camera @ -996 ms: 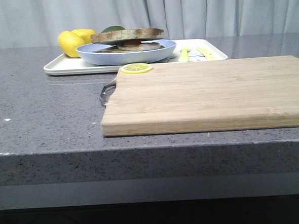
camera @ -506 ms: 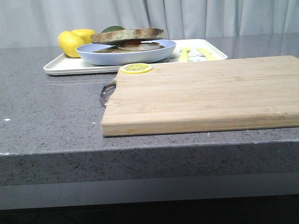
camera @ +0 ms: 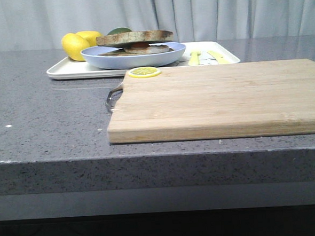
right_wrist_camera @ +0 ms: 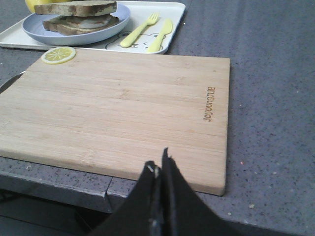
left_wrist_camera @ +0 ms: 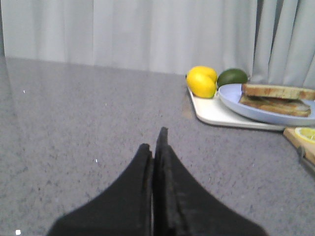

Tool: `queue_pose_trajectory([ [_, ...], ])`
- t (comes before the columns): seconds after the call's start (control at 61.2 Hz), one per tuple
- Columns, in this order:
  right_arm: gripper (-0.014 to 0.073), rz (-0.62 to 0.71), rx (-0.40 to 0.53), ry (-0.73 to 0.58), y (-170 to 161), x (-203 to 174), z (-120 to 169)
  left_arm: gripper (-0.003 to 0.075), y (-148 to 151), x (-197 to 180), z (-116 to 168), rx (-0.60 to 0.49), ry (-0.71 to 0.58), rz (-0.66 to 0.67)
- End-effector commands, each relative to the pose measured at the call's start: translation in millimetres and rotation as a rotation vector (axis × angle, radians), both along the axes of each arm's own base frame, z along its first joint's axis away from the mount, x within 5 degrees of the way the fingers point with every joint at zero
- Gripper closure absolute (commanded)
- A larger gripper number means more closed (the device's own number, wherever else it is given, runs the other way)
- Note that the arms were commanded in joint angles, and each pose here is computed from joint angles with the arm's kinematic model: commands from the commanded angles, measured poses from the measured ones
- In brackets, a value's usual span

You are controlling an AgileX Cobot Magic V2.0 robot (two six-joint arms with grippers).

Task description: Place bread and move sandwich to tray

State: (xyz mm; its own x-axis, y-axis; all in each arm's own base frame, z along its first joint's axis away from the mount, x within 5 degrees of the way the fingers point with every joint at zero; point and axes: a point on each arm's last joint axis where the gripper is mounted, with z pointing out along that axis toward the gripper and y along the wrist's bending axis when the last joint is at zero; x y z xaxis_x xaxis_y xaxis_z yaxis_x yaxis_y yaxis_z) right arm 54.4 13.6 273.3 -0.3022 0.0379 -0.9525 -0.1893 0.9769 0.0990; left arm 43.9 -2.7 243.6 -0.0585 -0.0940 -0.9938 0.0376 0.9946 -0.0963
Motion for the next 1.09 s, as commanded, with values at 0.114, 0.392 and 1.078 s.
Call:
queue_pose_trajectory([
  [0.114, 0.0657, -0.011, 0.012, -0.084, -1, 2, 13, 0.0741, 1, 4, -12, -0.018, -0.091, 0.009],
  [0.392, 0.0657, -0.011, 0.012, -0.084, -1, 2, 13, 0.0741, 1, 10, -32, -0.021, -0.144, 0.018],
  [1.078, 0.0657, -0.011, 0.012, -0.084, -1, 2, 13, 0.0741, 1, 10, -32, -0.021, -0.144, 0.018],
])
